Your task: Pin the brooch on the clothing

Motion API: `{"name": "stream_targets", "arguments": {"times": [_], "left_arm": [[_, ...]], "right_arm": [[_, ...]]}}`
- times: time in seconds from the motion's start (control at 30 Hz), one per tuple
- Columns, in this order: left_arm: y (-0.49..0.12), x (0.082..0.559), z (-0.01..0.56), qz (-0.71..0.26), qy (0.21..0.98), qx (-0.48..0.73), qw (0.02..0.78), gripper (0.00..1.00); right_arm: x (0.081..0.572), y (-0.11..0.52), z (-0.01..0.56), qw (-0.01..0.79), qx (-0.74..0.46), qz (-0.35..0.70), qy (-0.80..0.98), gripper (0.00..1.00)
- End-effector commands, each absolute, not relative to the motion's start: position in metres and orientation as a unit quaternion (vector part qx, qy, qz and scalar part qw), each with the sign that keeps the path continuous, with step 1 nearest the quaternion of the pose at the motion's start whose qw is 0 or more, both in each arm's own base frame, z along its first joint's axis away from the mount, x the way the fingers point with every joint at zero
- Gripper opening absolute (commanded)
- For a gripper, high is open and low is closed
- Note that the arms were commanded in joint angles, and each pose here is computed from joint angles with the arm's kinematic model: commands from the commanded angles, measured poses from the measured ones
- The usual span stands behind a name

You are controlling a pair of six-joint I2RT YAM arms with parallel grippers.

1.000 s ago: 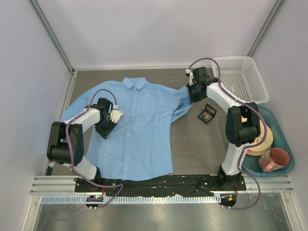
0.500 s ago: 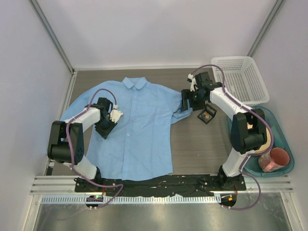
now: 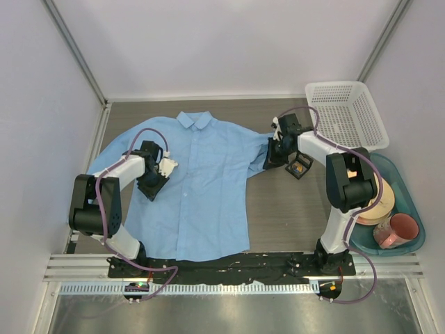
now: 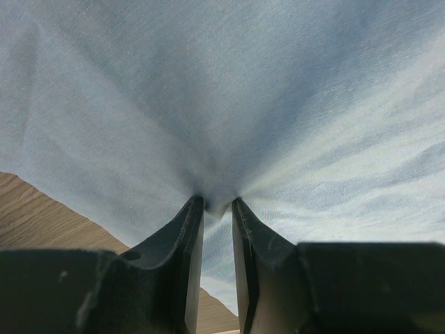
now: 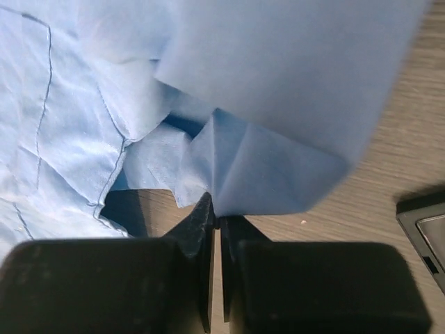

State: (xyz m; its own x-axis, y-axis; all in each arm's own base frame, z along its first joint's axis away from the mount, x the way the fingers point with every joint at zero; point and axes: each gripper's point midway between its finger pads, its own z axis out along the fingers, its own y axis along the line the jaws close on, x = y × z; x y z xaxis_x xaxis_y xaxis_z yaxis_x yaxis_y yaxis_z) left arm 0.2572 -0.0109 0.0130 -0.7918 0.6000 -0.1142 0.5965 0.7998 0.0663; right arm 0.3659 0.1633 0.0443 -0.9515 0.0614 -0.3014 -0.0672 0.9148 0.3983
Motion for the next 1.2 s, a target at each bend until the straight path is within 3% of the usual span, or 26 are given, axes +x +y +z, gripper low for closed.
{"name": "stream_targets", "arguments": {"times": [0.0,0.27,0.4,0.43,0.47,0.57,0.7,0.9,1.17], "left_arm": [[-0.012,0.257,0.001,0.001,0.949,0.309,0.058,0.27],[-0.012,0.256,0.001,0.000,0.950,0.307,0.059,0.27],[-0.012,0.258,0.002,0.002,0.950,0.307,0.061,0.27],[-0.012,0.258,0.002,0.000,0.950,0.307,0.062,0.27],[-0.013,0.259,0.002,0.000,0.950,0.306,0.062,0.27],[-0.013,0.257,0.002,-0.001,0.951,0.305,0.060,0.27],[-0.013,0.258,0.003,-0.001,0.950,0.305,0.063,0.27],[-0.015,0.262,0.005,-0.004,0.952,0.300,0.064,0.27],[-0.016,0.260,0.003,-0.007,0.953,0.298,0.063,0.27]], "right_arm": [[0.390,0.154,0.070,0.206,0.001,0.210,0.956,0.01],[0.415,0.098,0.122,0.273,-0.087,0.051,0.957,0.01],[0.422,0.099,0.140,0.282,-0.104,0.049,0.953,0.01],[0.420,0.103,0.141,0.278,-0.101,0.061,0.953,0.08],[0.417,0.111,0.141,0.271,-0.091,0.080,0.955,0.28],[0.403,0.116,0.137,0.246,-0.059,0.100,0.962,0.63],[0.373,0.121,0.125,0.227,-0.032,0.132,0.964,0.83],[0.346,0.158,0.098,0.188,0.006,0.215,0.958,0.86],[0.356,0.189,0.067,0.210,-0.001,0.189,0.959,0.86]]}}
